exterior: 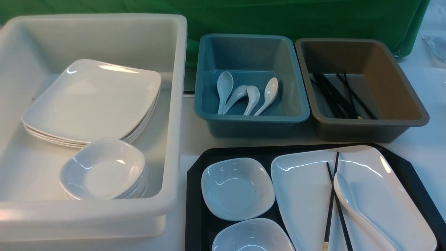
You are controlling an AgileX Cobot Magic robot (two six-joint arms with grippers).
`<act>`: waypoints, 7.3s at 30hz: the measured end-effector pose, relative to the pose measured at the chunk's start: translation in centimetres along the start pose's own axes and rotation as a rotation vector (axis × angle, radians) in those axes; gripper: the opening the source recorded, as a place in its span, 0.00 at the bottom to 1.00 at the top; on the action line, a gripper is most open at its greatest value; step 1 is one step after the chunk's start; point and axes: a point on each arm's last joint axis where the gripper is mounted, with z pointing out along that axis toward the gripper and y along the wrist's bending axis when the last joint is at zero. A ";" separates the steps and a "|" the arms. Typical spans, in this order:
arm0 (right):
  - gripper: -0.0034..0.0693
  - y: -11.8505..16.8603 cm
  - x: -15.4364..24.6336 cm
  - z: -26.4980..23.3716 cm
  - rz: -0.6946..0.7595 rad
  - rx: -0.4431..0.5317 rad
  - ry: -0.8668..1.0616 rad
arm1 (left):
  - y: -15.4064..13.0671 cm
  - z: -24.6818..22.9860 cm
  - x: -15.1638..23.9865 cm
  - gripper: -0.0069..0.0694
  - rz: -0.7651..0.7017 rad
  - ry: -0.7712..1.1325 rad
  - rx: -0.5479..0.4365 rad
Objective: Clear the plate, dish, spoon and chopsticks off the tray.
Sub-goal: Use the right arm to grab a soup spoon from the plate, then use the right arm to put the soup spoon into the small storage box in the middle, then use the right arm to grab a pair of chopsticks from the plate, then use the right arm to put the chopsticks into the small storage box on the right
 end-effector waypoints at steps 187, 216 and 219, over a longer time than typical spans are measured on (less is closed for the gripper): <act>0.14 7.7 7.5 30.3 -0.676 0.194 1.377 | 2.7 11.0 8.7 0.14 0.401 1.376 -0.106; 0.59 -4.7 14.5 44.5 -0.588 0.304 1.206 | 2.7 11.2 8.7 0.14 0.402 1.351 -0.107; 0.64 -3.9 13.9 43.8 -0.585 0.318 1.292 | 2.5 11.3 8.5 0.13 0.402 1.354 -0.102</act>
